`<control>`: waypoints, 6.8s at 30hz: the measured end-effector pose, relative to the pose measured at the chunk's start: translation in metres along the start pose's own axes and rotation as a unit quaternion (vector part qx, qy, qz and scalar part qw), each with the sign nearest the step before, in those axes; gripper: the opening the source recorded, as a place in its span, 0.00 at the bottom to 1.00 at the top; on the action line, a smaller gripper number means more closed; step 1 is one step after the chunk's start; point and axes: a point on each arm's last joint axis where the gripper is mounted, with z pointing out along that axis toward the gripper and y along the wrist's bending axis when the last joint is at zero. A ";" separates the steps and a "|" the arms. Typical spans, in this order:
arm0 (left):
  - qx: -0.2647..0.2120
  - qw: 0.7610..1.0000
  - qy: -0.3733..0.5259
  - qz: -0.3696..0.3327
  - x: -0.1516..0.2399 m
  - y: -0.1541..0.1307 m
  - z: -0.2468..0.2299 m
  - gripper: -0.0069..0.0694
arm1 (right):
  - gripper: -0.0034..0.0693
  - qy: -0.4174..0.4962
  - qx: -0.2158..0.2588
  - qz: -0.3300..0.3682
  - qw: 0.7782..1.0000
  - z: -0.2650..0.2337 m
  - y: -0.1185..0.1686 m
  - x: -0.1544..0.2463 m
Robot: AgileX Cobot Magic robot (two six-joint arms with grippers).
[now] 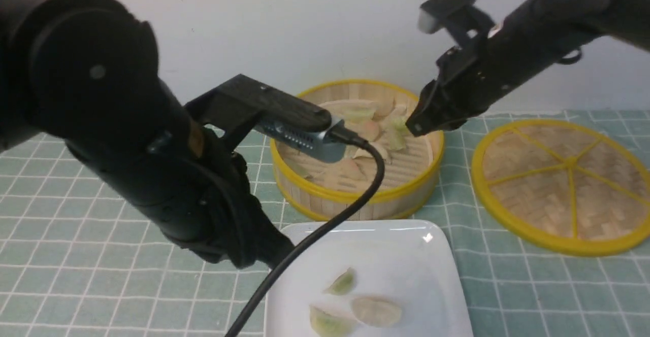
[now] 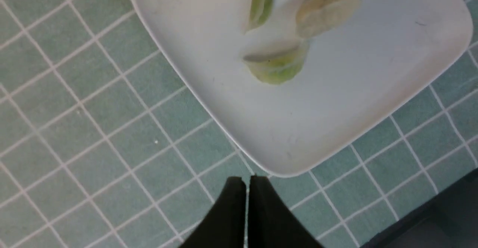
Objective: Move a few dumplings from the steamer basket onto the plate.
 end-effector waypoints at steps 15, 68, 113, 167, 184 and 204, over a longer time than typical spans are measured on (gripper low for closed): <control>-0.068 0.996 -0.048 -0.015 0.023 0.014 -0.039 0.08 | 0.69 -0.014 0.062 -0.035 0.997 0.123 -0.033 -0.012; -0.110 0.992 -0.068 -0.012 0.026 0.022 -0.049 0.08 | 0.46 0.098 -0.026 0.161 0.982 0.075 0.067 0.089; -0.079 0.971 -0.227 0.009 0.005 0.016 -0.056 0.08 | 0.03 -0.539 0.226 0.129 0.801 -0.274 0.167 0.303; -0.197 0.846 -0.483 -0.108 0.244 0.060 0.063 0.08 | 0.03 -0.536 0.218 0.134 0.804 -0.271 0.167 0.303; -0.188 0.869 -0.442 -0.119 0.251 0.061 0.080 0.08 | 0.03 -0.537 0.219 0.132 0.804 -0.271 0.167 0.303; -0.188 0.869 -0.441 -0.119 0.251 0.061 0.080 0.08 | 0.03 -0.530 0.221 0.136 0.808 -0.270 0.167 0.304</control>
